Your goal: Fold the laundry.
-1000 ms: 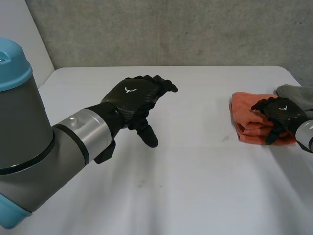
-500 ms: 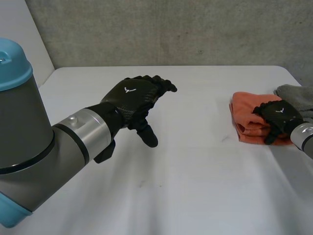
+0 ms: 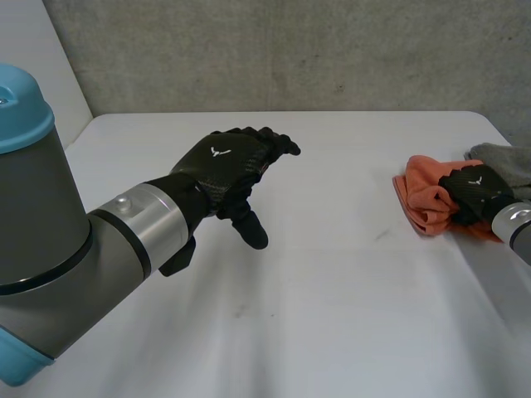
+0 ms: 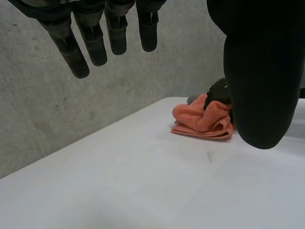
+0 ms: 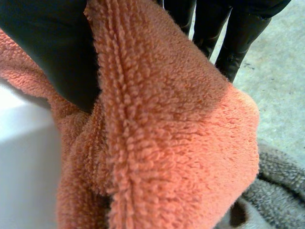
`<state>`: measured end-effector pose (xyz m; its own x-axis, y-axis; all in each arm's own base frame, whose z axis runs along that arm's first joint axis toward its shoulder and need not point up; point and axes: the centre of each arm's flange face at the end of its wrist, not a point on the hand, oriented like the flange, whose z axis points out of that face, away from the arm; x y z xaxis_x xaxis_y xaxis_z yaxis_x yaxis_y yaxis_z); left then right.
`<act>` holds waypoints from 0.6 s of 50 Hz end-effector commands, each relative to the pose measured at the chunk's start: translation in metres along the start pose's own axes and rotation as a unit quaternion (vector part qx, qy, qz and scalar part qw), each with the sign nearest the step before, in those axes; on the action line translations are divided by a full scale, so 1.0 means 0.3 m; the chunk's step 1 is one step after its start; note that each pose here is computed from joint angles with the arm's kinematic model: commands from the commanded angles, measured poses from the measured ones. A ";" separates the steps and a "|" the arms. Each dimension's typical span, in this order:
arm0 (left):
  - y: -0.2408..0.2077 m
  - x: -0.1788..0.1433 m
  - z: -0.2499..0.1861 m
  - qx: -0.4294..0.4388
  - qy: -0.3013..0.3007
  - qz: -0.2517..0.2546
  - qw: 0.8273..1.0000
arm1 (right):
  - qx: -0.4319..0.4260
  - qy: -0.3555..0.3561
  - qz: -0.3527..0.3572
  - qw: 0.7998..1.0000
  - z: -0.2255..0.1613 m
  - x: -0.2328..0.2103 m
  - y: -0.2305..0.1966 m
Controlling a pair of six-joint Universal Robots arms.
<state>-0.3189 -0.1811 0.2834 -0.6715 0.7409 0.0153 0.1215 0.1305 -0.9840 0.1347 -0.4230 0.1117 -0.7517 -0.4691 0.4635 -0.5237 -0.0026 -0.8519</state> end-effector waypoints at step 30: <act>-0.011 -0.003 -0.005 0.006 -0.002 -0.006 1.000 | 0.227 0.137 -0.030 0.964 0.138 0.499 -0.414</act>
<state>-0.3180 -0.1817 0.2851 -0.6754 0.7370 0.0271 0.1084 0.1356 -0.9848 0.1179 -0.5205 0.2497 -0.7951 -0.1950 0.5743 -0.4727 -0.3940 -0.7882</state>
